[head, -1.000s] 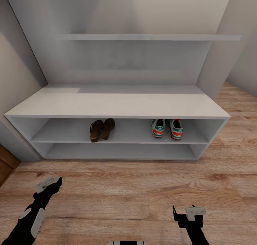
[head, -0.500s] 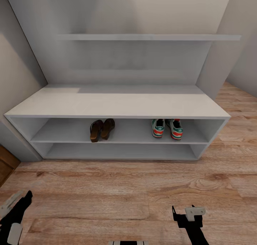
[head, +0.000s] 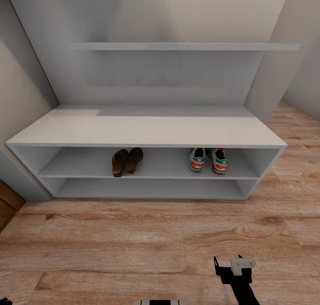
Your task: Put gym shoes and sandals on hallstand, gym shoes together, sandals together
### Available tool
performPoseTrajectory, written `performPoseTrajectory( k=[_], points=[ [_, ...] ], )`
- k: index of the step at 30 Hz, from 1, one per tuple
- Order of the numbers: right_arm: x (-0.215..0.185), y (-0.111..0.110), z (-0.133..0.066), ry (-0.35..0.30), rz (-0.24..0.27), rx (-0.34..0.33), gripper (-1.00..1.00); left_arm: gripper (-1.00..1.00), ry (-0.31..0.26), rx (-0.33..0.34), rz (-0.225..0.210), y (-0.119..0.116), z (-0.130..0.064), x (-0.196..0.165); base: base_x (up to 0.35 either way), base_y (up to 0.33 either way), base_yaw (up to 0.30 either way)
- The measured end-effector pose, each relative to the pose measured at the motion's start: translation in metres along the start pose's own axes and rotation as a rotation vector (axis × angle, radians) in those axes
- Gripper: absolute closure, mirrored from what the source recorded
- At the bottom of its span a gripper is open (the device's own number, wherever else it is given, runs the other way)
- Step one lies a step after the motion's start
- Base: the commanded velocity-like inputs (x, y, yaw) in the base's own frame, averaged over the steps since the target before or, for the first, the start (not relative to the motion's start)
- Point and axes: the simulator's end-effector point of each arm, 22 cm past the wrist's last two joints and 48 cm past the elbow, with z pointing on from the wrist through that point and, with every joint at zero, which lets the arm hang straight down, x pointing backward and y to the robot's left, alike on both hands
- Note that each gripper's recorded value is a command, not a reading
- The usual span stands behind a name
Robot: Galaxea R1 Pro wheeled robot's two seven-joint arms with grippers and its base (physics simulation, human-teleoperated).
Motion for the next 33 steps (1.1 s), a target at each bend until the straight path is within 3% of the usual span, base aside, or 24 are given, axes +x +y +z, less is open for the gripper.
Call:
performPoseTrajectory(
  k=[1, 2, 3, 5, 7, 13, 21, 33],
  points=[
    [0.000, 0.000, 0.000, 0.000, 0.000, 0.000, -1.00, -1.00, 0.000, -0.001, -0.003, 0.000, 0.000, 0.000, 0.000, 0.000, 0.000],
    [0.000, 0.000, 0.000, 0.000, 0.000, 0.000, -1.00, -1.00, -0.011, -0.031, -0.068, 0.014, -0.002, -0.001, 0.000, 0.000, 0.000],
    [0.000, 0.000, 0.000, 0.000, 0.000, 0.000, -1.00, -1.00, -0.011, -0.032, -0.070, 0.014, -0.002, -0.001, 0.000, 0.000, 0.000],
    [0.000, 0.001, 0.000, 0.000, 0.000, -0.001, -1.00, -1.00, -0.029, -0.078, -0.173, 0.034, -0.005, -0.003, 0.000, 0.000, 0.000],
    [0.000, 0.001, 0.000, 0.000, -0.001, -0.001, -1.00, -1.00, -0.043, -0.106, -0.242, 0.047, -0.007, -0.003, 0.000, 0.000, 0.000],
    [0.000, 0.000, -0.001, -0.001, 0.000, 0.000, -1.00, -1.00, -0.056, -0.132, -0.316, 0.056, -0.010, -0.002, 0.000, 0.000, 0.000],
    [-0.001, 0.001, 0.000, -0.001, 0.001, -0.001, -1.00, -1.00, -0.055, -0.132, -0.361, 0.052, -0.009, 0.004, 0.000, 0.000, 0.000],
    [-0.001, 0.001, -0.001, -0.001, 0.001, 0.000, -1.00, -1.00, -0.062, -0.123, -0.374, 0.046, -0.007, 0.001, 0.000, 0.000, 0.000]
  ],
)
